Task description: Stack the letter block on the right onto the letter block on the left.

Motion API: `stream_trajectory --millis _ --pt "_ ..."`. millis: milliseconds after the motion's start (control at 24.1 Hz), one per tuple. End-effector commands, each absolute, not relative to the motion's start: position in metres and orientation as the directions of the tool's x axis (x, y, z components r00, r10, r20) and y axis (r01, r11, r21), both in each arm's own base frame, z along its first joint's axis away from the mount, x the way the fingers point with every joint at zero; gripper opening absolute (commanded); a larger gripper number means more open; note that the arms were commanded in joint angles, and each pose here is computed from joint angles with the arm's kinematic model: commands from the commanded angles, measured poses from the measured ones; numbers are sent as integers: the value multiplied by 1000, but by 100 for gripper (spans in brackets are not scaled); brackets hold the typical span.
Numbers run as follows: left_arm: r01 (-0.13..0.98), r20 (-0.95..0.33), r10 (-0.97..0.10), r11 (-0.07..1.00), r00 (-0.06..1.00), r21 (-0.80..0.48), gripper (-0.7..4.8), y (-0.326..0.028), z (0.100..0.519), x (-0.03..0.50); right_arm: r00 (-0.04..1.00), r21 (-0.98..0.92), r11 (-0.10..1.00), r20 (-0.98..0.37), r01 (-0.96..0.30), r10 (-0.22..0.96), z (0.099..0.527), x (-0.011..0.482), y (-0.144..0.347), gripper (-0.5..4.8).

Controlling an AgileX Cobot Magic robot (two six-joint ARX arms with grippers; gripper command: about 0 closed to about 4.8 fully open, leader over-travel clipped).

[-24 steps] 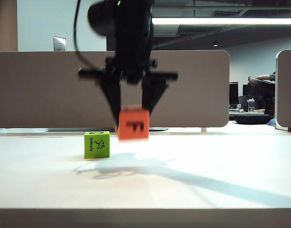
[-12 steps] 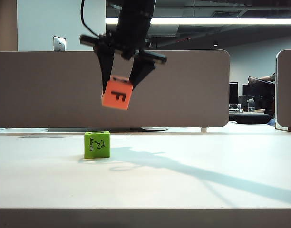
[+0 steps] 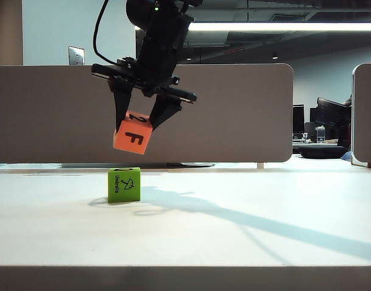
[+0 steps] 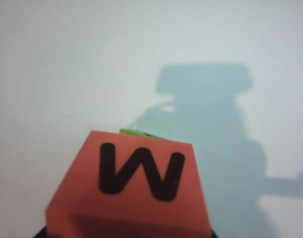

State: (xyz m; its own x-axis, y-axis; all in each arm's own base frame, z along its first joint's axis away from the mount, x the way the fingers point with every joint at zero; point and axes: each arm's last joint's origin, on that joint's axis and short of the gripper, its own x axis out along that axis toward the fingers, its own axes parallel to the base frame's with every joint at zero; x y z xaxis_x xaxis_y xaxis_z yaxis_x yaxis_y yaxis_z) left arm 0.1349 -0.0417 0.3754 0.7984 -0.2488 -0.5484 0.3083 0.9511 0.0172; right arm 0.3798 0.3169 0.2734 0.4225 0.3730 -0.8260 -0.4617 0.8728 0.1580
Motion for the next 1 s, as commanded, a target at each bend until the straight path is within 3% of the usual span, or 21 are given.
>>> stream_trajectory --millis 41,373,581,705,871,996 --pt "310 -537 -248 950 806 26 -6 -42 378 134 440 171 864 -804 -474 400 274 383 320 238" --pt "316 -537 -242 948 808 48 -6 -41 378 134 414 158 862 -826 -482 383 256 387 324 243" --pt "316 -538 -241 948 808 49 -6 -41 377 134 412 156 861 -827 -485 382 254 388 324 315" --pt "316 -538 -242 948 808 49 -6 -41 377 134 412 156 861 -827 -484 382 254 388 324 317" --pt "316 -538 -242 948 808 49 -6 -41 377 134 403 168 855 -826 -491 394 254 387 325 376" --pt "316 -539 -242 948 807 49 -6 -41 377 134 391 190 844 -821 -502 417 255 387 326 382"
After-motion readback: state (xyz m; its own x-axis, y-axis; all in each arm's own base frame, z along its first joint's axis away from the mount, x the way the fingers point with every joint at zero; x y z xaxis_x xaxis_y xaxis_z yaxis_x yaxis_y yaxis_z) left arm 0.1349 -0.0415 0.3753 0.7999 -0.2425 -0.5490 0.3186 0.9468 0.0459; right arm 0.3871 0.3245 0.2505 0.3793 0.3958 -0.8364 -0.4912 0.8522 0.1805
